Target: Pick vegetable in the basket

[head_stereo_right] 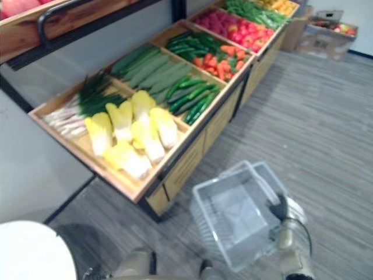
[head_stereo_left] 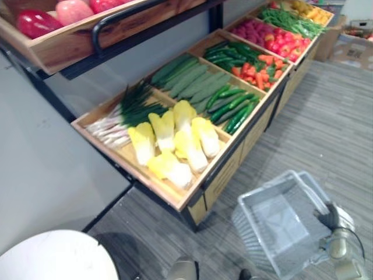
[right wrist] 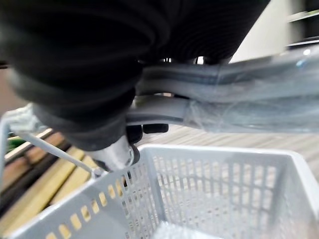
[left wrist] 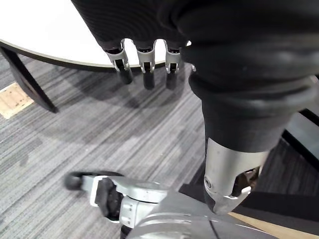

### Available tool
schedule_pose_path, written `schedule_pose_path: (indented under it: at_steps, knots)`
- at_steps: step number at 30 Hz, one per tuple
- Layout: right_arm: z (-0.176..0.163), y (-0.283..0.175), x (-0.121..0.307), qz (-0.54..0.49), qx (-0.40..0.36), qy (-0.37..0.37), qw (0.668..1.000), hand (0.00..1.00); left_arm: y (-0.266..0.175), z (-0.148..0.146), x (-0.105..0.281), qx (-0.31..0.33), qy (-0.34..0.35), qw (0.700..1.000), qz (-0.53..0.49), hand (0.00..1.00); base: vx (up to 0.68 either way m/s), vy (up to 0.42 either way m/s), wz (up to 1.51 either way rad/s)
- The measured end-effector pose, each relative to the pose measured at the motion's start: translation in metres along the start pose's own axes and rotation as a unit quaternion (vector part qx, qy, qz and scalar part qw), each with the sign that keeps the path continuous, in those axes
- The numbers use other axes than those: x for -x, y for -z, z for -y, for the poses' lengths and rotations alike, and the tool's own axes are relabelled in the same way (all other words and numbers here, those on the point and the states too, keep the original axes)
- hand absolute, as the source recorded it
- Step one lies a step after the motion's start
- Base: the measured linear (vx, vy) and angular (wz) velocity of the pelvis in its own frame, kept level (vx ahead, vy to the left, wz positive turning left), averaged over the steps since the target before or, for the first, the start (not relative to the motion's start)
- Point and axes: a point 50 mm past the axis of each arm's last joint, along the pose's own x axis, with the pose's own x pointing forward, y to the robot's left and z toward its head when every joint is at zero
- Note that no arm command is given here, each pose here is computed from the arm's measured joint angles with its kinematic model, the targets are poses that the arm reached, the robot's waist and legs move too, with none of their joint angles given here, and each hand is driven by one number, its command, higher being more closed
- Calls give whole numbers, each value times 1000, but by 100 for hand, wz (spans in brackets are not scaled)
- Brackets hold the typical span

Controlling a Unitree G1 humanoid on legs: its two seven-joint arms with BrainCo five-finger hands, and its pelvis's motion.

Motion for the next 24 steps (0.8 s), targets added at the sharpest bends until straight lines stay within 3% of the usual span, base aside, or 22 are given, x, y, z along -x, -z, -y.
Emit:
schedule_pose_path:
  at_steps: [4,14,19,22,24]
  knots:
    - [-5,30,21,-67,-19,0,998,100,2,2,2,7,-1,1000,1,0,253,234,-49]
    - [-32,31,18,-104,-22,-59,993,100,-7,-14,-4,-29,-10,999,17,0,222,119,-54]
    - [-30,41,17,-122,-12,-67,990,100,-25,-9,-7,-27,-7,999,44,0,129,-197,21]
    - [-37,54,26,-148,-9,-83,985,100,-33,-27,-10,-32,-42,997,61,0,68,-460,71]
    - [-40,63,31,-176,-19,-89,980,100,-35,-31,-10,-2,-55,996,64,0,63,-512,51]
